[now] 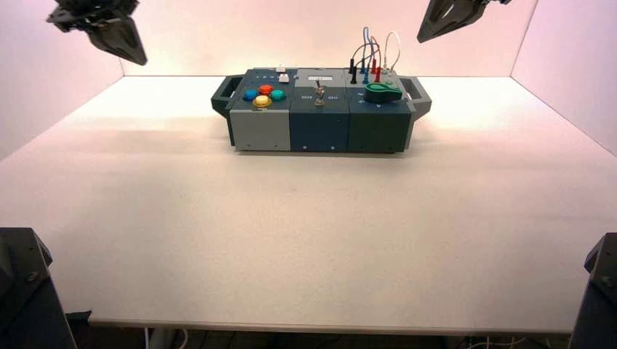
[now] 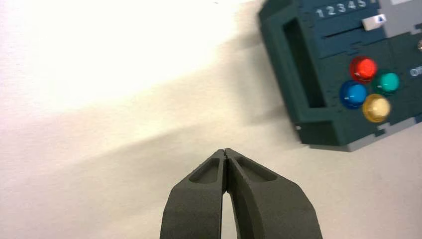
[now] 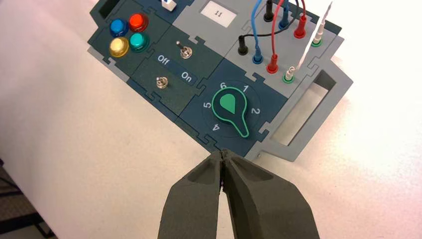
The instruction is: Move the left gripper to the right.
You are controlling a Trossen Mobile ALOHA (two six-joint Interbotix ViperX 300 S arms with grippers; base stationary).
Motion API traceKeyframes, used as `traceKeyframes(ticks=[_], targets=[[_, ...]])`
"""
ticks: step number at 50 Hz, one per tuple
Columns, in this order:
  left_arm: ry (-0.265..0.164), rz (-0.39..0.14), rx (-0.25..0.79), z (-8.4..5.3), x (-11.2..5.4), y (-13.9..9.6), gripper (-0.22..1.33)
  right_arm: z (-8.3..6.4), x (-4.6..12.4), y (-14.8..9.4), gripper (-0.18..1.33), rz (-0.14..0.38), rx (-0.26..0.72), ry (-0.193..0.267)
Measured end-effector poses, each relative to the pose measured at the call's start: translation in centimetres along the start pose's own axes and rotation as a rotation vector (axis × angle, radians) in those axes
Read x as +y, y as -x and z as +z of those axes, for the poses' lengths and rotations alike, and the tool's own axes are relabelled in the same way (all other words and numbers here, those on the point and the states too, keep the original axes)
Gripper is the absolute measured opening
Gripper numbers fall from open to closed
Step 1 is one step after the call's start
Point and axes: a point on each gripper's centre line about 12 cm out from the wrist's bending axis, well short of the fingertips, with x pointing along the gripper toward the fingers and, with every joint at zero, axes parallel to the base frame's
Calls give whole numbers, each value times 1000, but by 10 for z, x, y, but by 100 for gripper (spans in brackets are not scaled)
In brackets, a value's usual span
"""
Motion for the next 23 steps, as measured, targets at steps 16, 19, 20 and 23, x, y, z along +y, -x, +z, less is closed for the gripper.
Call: traceKeyframes(ticks=[16,19,20,23], targets=[[21,30,-24,1,19,11,-16,0,0,0,-14,0,1,-1],[25,32,-25,0,20,12,-16,0,0,0,-14,-1,0,-1],[23,33,-24,0,20,12,-16,0,0,0,-14,0,1,-1],[23,31,-23,0,20,12,-16,0,0,0,-14,1,1,0]])
